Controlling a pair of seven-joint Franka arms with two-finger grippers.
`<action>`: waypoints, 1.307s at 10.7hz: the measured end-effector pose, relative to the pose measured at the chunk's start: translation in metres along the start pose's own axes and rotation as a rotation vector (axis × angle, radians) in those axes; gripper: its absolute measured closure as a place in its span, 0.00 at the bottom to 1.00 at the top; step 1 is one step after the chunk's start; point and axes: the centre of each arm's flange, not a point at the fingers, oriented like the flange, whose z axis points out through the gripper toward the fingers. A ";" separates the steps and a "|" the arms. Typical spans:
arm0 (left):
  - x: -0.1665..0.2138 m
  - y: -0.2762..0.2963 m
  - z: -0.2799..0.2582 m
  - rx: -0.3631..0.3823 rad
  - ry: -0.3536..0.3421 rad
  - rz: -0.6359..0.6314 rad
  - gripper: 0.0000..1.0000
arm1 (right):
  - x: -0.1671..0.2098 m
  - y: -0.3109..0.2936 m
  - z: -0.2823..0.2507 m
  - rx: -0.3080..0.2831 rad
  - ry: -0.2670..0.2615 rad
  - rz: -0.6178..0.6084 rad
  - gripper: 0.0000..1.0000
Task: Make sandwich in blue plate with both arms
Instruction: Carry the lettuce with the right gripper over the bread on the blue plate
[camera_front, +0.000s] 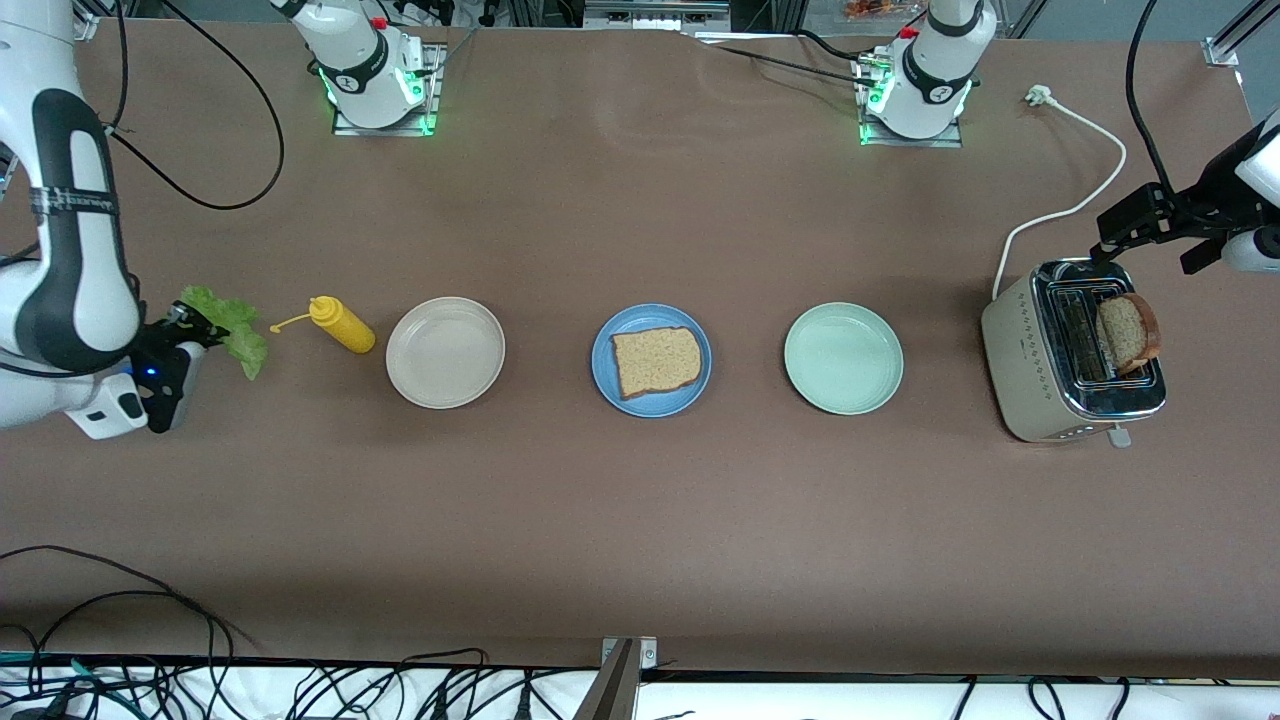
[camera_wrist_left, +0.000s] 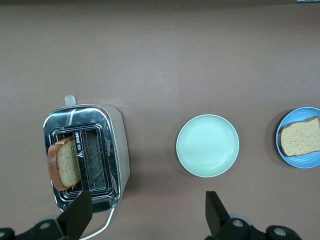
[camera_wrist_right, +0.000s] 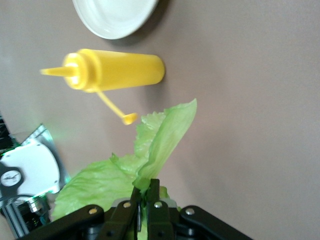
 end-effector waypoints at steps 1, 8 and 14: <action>0.000 0.000 0.000 0.000 -0.001 0.000 0.00 | -0.001 -0.010 -0.018 0.014 -0.005 -0.004 0.94; 0.004 0.004 0.008 0.000 -0.015 0.011 0.00 | 0.127 -0.112 -0.093 -0.084 0.040 0.045 0.94; 0.004 0.002 0.008 0.000 -0.014 0.011 0.00 | 0.229 -0.178 -0.087 -0.125 0.111 0.262 0.94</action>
